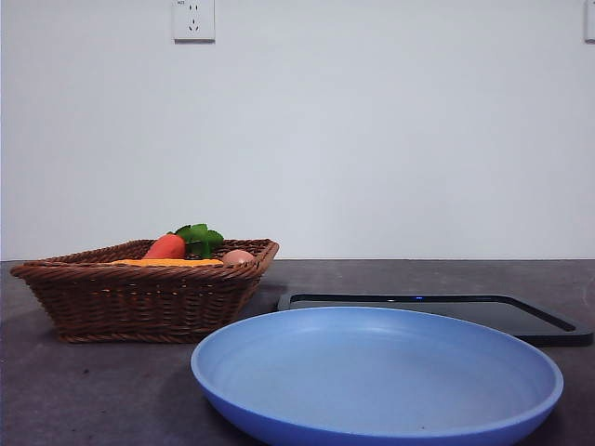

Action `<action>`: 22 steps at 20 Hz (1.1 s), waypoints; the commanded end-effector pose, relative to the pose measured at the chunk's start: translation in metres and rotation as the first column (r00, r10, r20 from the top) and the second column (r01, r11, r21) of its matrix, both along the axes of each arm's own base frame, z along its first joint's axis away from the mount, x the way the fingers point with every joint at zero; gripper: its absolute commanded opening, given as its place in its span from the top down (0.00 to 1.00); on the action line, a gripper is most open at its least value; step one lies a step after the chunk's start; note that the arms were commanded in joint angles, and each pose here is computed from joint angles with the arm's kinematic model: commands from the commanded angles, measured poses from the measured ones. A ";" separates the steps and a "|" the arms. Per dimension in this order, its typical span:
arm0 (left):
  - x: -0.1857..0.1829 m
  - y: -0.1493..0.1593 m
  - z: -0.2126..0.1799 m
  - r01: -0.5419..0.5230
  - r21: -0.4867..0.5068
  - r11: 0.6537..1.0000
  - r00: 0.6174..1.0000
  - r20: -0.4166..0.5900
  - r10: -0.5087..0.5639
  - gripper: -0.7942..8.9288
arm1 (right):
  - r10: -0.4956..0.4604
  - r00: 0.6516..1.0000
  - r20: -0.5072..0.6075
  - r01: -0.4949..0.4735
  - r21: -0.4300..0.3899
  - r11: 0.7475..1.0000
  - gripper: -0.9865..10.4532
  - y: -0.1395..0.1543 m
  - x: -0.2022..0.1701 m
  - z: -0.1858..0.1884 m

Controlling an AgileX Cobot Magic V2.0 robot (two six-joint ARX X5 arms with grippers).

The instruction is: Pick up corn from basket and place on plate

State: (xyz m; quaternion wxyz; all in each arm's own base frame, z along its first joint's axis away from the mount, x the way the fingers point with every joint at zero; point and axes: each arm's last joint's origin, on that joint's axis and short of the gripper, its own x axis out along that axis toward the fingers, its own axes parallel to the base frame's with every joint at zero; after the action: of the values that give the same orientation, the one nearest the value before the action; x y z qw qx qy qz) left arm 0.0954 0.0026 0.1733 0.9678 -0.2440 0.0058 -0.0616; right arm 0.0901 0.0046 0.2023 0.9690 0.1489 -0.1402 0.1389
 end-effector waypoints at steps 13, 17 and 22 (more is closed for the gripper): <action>-0.015 -0.005 0.085 0.131 0.011 0.991 0.991 0.017 -0.132 0.91 | -0.030 0.973 -0.230 0.029 -0.007 1.000 0.91 0.000 -0.013 0.067; -0.014 -0.007 0.107 0.216 0.074 0.974 0.975 -0.068 -0.211 0.91 | 0.031 0.941 -0.336 -0.050 -0.048 0.998 0.91 0.002 -0.011 0.082; -0.007 -0.009 0.123 0.341 0.122 0.932 0.931 -0.180 -0.317 0.91 | 0.134 0.865 -0.483 -0.201 -0.091 0.975 0.91 0.005 -0.005 0.099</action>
State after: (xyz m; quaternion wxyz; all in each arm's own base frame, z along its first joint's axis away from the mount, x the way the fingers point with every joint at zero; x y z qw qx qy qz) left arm 0.0875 -0.0064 0.2931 0.9512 -0.2045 0.1300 -0.1908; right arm 0.0847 0.0093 0.2968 0.9655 0.1468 0.1207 0.1780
